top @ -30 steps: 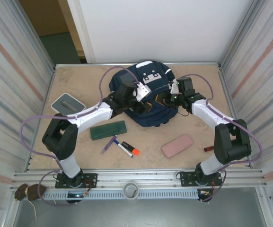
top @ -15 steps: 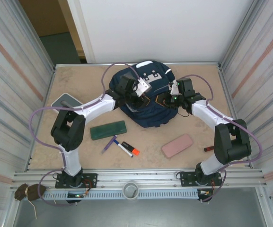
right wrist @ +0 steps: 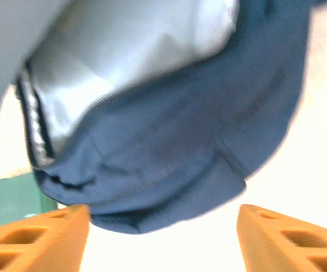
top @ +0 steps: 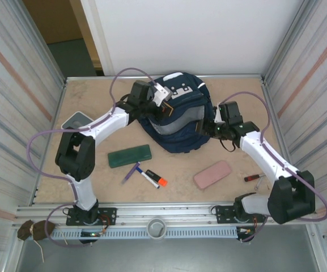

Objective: Pack the student bag

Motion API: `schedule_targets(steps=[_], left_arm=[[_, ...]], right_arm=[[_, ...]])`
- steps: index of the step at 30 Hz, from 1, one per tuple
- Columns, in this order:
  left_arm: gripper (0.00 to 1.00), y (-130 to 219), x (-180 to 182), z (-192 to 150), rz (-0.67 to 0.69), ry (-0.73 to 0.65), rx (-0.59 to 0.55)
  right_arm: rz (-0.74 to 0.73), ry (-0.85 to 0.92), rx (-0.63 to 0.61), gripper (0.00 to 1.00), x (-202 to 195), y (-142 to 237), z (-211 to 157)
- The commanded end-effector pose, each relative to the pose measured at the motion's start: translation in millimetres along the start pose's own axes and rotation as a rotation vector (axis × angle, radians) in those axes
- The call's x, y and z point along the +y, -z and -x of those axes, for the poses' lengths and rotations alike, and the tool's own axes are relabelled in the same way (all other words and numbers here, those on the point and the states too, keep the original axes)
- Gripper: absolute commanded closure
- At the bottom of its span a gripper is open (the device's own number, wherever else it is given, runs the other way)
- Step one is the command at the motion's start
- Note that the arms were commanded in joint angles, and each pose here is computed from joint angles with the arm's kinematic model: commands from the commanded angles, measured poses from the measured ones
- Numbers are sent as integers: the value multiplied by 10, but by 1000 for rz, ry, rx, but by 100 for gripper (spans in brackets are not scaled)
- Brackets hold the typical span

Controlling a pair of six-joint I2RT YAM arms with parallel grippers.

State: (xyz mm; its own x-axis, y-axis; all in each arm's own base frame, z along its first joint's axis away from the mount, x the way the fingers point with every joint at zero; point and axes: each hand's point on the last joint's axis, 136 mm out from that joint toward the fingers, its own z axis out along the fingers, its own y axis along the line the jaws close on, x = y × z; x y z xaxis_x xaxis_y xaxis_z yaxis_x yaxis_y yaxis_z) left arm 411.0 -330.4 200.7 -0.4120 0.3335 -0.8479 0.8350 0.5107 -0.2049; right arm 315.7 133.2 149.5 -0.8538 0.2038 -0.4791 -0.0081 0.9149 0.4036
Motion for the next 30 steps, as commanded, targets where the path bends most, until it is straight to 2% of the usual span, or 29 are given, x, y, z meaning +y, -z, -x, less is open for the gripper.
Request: schedule_targets(steps=[1,4,6,12,17,21,25,30], left_arm=[[100,238,-141,422,-57,8,-130],[100,241,-148,429,-61,9,-137],[100,243,-147,435,-59,5,-145],[100,209,-100,394,-42,11,-138],[100,202,-72,364,-25,12,-135],[100,166,-51,335,-25,24,-128],[100,152,-54,330,-32,33,-123],[100,176,-61,331,-27,28,-124]], right_arm=[[-210,-30,101,19,-423,74,-440],[-299,-96,121,5,-641,208,-677],[-349,-155,126,0,-768,285,-821],[-427,-283,162,1,-954,346,-1270],[-319,-413,227,1,-843,138,-1581],[-235,-448,201,1,-680,-37,-1568],[-184,-380,133,0,-435,-171,-1372],[-286,-207,146,0,-351,-309,-1300]])
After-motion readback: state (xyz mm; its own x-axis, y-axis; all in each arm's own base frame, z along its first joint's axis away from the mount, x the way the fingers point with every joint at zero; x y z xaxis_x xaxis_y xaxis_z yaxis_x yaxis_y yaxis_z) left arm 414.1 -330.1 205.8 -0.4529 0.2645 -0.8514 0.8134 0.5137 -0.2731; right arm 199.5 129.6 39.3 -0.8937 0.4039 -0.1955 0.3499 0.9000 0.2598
